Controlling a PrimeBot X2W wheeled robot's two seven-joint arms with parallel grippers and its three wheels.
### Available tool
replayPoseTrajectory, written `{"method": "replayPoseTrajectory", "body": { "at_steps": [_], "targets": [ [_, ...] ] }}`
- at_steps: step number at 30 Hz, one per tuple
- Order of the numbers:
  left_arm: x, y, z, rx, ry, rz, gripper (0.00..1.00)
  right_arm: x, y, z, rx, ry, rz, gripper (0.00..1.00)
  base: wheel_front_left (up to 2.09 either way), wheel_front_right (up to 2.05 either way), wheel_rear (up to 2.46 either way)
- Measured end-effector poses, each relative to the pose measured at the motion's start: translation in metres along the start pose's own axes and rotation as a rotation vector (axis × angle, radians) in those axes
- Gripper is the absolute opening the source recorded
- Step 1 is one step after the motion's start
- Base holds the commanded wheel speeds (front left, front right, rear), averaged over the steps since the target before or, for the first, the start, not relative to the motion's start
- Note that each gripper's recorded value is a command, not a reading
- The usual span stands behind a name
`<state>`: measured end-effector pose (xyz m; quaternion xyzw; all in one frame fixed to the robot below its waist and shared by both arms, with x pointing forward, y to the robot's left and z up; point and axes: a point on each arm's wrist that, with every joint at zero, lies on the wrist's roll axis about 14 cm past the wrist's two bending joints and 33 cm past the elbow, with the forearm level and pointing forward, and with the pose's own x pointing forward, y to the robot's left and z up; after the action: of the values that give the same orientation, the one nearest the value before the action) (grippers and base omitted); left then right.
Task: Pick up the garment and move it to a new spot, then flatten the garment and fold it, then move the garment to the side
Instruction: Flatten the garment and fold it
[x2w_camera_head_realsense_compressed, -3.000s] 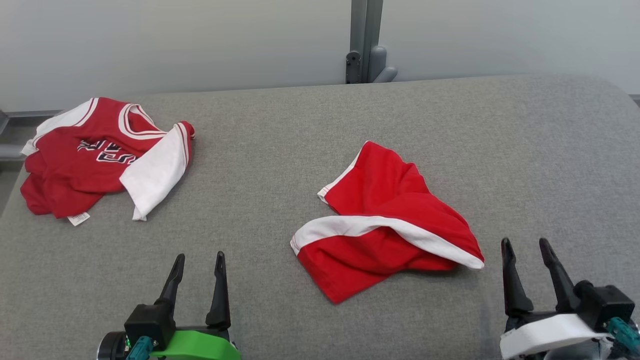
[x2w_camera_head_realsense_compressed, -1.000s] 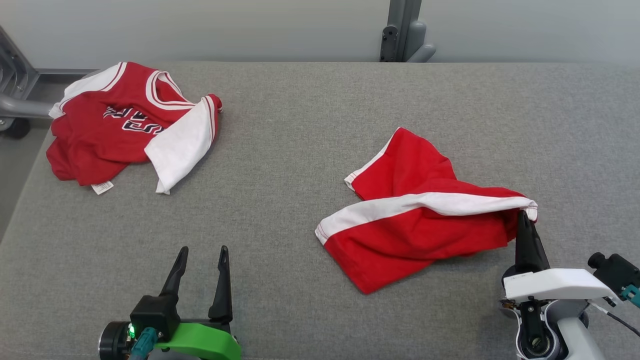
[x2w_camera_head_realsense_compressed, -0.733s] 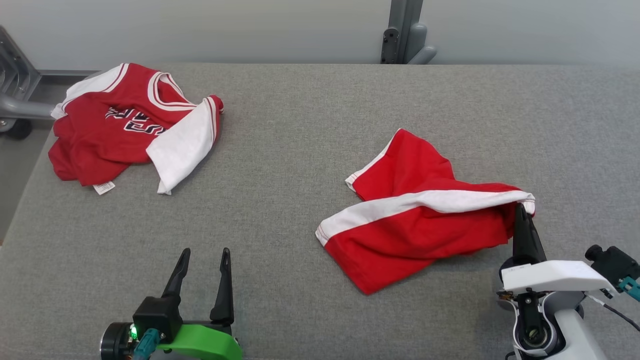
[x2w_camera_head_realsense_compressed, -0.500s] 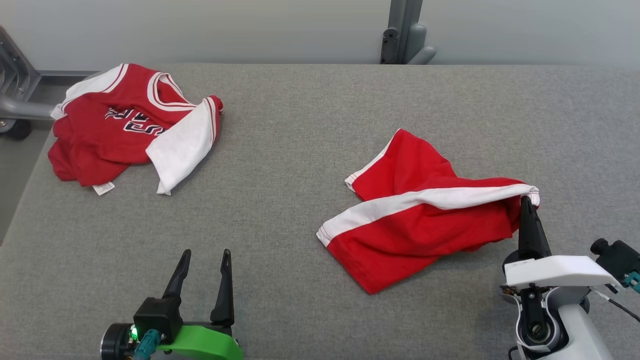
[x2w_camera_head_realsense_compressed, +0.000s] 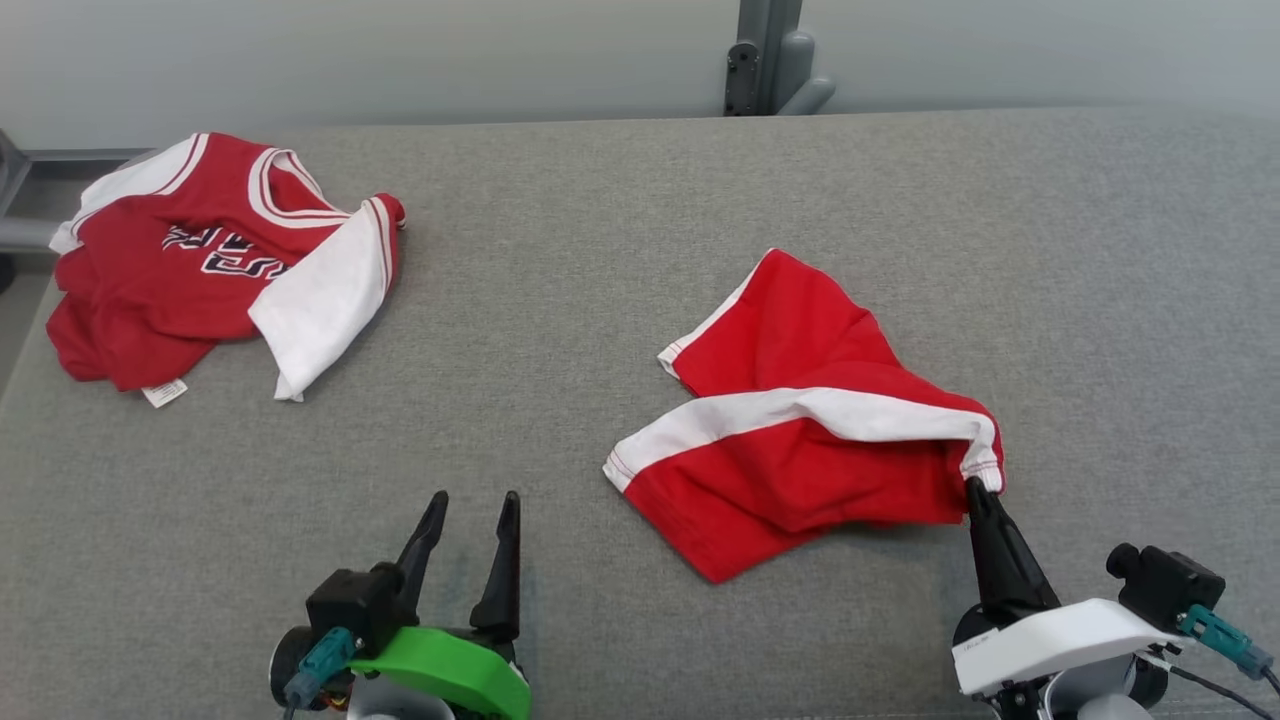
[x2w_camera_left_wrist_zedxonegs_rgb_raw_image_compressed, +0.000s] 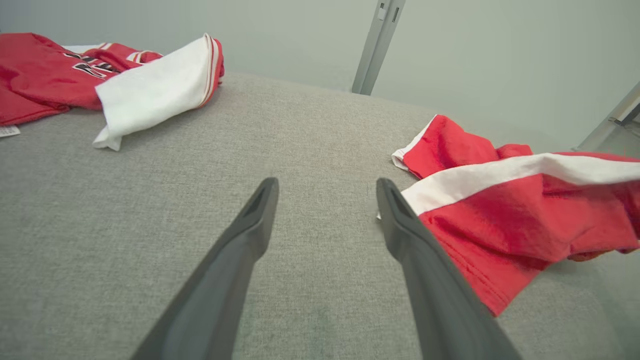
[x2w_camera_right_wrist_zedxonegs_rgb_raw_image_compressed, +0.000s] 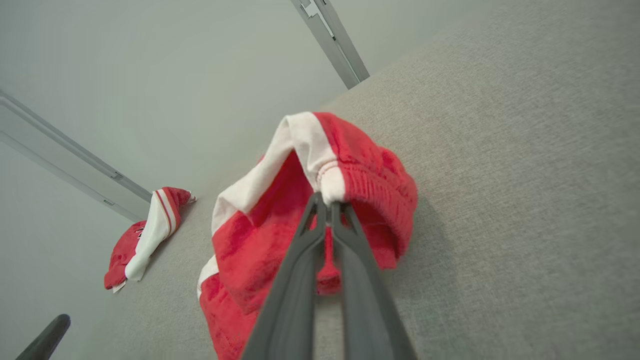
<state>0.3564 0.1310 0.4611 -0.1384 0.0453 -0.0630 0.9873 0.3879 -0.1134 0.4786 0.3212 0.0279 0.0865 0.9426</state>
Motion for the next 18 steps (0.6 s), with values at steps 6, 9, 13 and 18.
{"method": "replayPoseTrajectory", "body": {
  "at_steps": [6, 9, 13, 18],
  "targets": [
    [0.017, -0.031, -0.026, -0.096, 0.094, -0.102, 1.00, -0.017, -0.020, -0.006, -0.145, 0.069, 0.002, 0.00, 0.00, 0.00, 0.00],
    [0.023, -0.046, -0.046, -0.119, 0.191, -0.151, 1.00, -0.023, -0.028, -0.010, -0.211, 0.101, 0.000, 0.00, 0.00, 0.00, 0.00],
    [0.035, -0.064, -0.058, -0.161, 0.278, -0.204, 1.00, -0.026, -0.035, -0.016, -0.257, 0.136, -0.004, 0.00, 0.00, 0.00, 0.00],
    [0.050, -0.068, -0.071, -0.191, 0.382, -0.209, 1.00, -0.023, -0.039, -0.020, -0.273, 0.153, -0.007, 0.00, 0.00, 0.00, 0.00]
  ]
}}
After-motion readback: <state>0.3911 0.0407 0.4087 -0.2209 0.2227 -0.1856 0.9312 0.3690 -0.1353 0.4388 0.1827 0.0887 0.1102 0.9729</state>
